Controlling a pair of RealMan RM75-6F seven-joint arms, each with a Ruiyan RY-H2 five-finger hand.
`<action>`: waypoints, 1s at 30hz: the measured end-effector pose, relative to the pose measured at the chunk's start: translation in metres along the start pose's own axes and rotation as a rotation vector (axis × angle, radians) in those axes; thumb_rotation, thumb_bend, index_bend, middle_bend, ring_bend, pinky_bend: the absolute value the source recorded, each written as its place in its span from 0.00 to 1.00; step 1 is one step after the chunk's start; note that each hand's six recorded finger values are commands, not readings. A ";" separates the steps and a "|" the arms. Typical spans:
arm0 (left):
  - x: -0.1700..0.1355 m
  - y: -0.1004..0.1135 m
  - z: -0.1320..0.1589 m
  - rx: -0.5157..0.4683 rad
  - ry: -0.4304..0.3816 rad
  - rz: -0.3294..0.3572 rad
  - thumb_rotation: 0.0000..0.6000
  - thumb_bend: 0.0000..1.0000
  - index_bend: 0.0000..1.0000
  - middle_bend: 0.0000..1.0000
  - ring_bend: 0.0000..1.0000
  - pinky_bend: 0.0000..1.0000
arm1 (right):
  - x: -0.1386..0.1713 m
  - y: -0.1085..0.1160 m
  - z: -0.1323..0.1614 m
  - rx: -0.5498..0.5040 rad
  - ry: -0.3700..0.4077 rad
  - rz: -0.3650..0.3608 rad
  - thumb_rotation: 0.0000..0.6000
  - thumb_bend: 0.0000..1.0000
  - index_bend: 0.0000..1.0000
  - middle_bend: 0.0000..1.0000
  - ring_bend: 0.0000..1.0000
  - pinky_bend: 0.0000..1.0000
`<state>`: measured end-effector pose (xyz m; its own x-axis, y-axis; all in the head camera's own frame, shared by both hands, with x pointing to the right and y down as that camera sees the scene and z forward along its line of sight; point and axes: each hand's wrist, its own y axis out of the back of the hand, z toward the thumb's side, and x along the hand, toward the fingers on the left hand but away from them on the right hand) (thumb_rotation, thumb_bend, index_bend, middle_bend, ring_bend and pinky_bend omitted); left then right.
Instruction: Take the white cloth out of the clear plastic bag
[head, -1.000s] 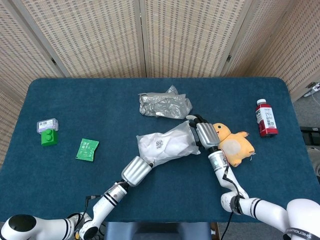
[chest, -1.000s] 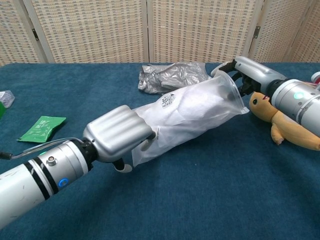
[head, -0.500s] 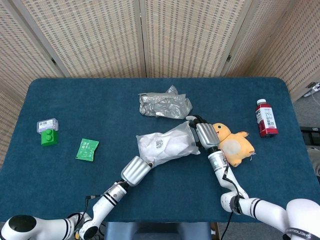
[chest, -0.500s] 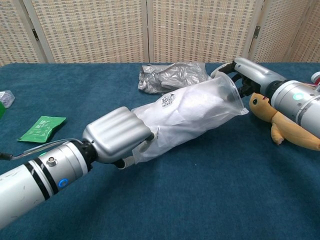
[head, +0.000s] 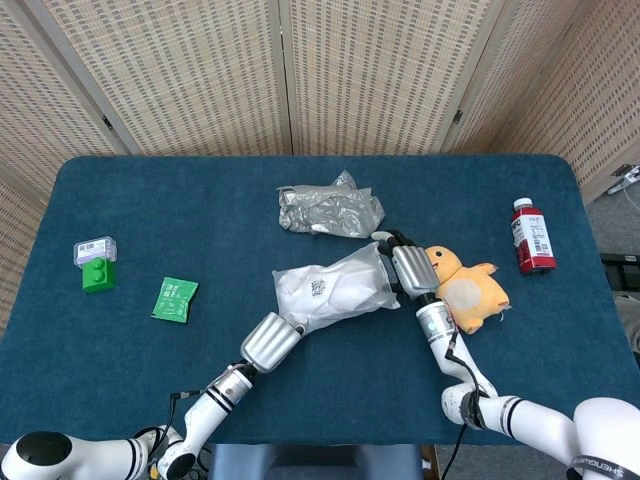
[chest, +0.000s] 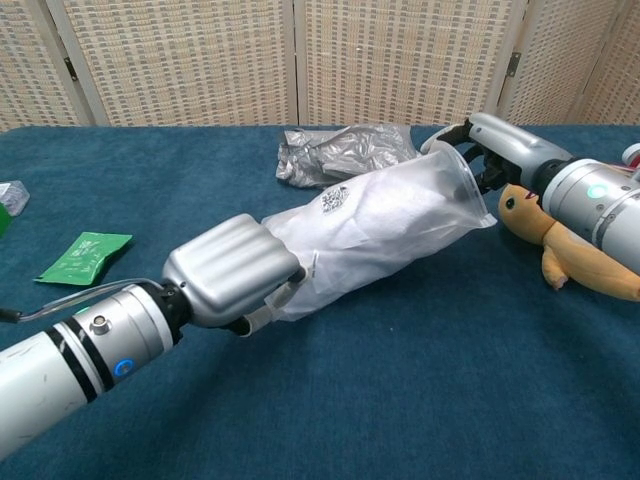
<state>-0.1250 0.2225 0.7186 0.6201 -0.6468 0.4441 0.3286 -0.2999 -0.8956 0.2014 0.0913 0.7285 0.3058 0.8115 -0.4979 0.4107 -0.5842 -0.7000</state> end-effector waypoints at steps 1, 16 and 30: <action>0.000 0.000 0.000 -0.002 0.001 -0.001 1.00 0.46 0.59 1.00 1.00 1.00 | 0.000 0.000 0.000 0.000 0.000 0.000 1.00 0.56 0.77 0.21 0.09 0.23; -0.016 0.008 -0.022 -0.036 0.049 0.027 1.00 0.48 0.63 1.00 1.00 1.00 | -0.001 0.016 0.002 0.011 0.004 -0.033 1.00 0.56 0.77 0.22 0.09 0.23; -0.045 0.010 -0.079 -0.055 0.190 0.014 1.00 0.48 0.64 1.00 1.00 1.00 | -0.006 0.057 0.018 0.024 0.023 -0.116 1.00 0.56 0.77 0.22 0.09 0.23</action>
<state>-0.2061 0.1933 0.6879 0.4773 -0.7700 0.4234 0.2783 -0.3246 -0.9040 0.2078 0.0535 0.6826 0.2774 0.8730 -0.4011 0.4236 -0.4858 -0.7645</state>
